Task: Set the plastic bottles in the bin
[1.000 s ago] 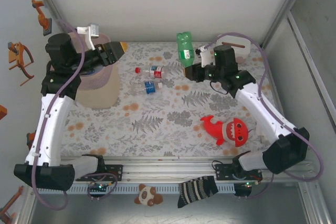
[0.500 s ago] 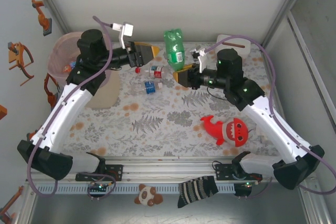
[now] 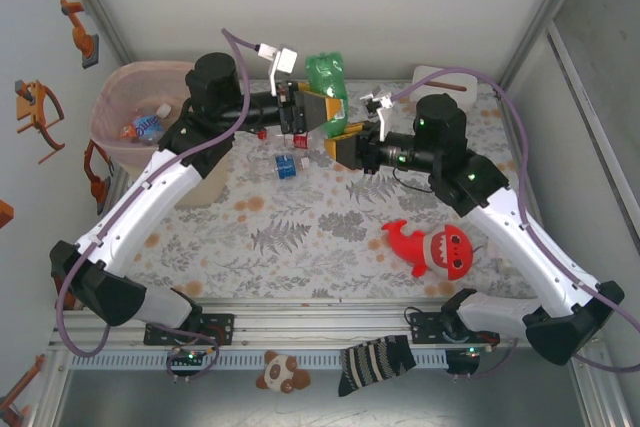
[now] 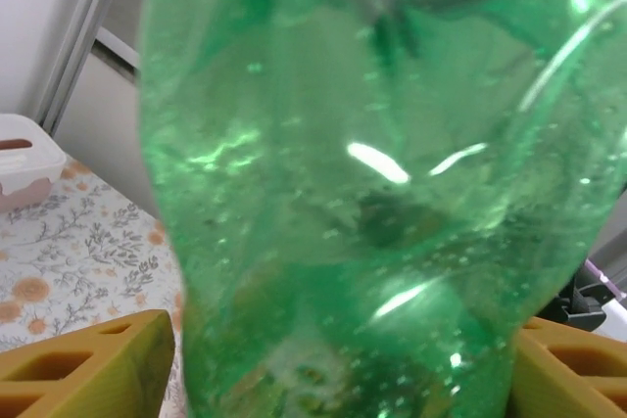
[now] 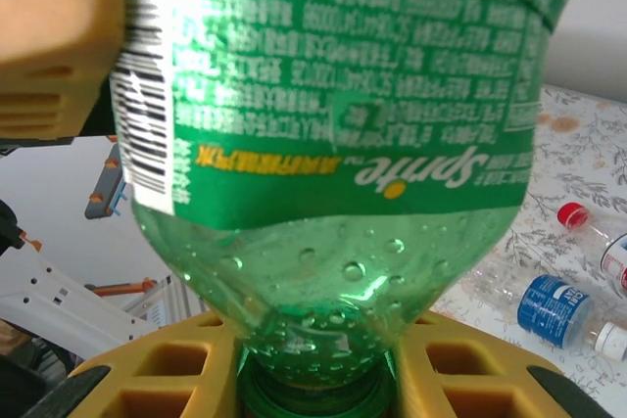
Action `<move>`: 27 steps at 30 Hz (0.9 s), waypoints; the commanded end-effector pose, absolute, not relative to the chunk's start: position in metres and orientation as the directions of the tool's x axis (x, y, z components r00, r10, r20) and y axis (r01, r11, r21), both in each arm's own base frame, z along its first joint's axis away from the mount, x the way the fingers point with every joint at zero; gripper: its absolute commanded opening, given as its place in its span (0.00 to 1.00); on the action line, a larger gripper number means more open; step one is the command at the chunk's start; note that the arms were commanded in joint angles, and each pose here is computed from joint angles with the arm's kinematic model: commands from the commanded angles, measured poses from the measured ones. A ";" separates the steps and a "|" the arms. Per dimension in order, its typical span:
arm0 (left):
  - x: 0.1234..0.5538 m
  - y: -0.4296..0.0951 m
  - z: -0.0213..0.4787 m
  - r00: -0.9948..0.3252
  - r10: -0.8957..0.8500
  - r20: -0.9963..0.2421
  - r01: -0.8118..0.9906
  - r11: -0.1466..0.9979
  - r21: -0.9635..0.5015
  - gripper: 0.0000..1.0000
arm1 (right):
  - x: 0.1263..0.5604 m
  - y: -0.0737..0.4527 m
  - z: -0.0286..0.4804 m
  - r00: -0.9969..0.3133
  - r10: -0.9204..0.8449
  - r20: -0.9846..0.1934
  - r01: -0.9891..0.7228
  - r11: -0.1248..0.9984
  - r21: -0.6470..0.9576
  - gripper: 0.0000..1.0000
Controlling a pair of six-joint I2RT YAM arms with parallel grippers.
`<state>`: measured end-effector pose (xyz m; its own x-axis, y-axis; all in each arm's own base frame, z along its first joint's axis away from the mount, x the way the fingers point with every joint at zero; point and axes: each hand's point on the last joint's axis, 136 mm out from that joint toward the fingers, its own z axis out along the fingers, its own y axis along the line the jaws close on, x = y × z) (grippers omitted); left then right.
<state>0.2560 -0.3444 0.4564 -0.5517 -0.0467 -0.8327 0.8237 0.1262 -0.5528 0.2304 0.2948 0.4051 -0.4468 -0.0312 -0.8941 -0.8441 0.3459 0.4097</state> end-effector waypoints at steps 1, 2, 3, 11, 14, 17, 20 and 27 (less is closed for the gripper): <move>0.251 -0.344 0.477 -0.505 -0.075 -0.860 0.855 0.092 -0.510 0.73 | 0.216 0.292 0.437 -0.379 0.017 -0.925 -0.881 0.299 0.367 0.22; 0.250 -0.344 0.477 -0.503 -0.076 -0.861 0.856 0.090 -0.509 0.71 | 0.216 0.292 0.436 -0.381 0.018 -0.924 -0.880 0.301 0.368 0.22; 0.250 -0.343 0.478 -0.501 -0.078 -0.862 0.858 0.090 -0.506 0.69 | 0.215 0.292 0.437 -0.380 0.018 -0.925 -0.880 0.301 0.368 0.22; 0.244 -0.338 0.485 -0.490 -0.082 -0.868 0.864 0.085 -0.496 0.59 | 0.216 0.291 0.436 -0.377 0.018 -0.926 -0.875 0.320 0.363 0.29; 0.241 -0.335 0.489 -0.480 -0.079 -0.873 0.869 0.091 -0.486 0.57 | 0.216 0.290 0.436 -0.379 0.018 -0.925 -0.872 0.329 0.363 0.41; 0.241 -0.330 0.492 -0.476 -0.078 -0.876 0.868 0.117 -0.482 0.56 | 0.214 0.289 0.438 -0.376 0.019 -0.926 -0.873 0.328 0.361 0.56; 0.246 -0.320 0.493 -0.479 -0.091 -0.873 0.859 0.157 -0.488 0.55 | 0.213 0.288 0.437 -0.378 0.019 -0.925 -0.869 0.337 0.362 0.66; 0.268 -0.277 0.500 -0.484 -0.163 -0.860 0.816 0.271 -0.511 0.52 | 0.210 0.278 0.433 -0.375 0.021 -0.927 -0.855 0.378 0.355 0.74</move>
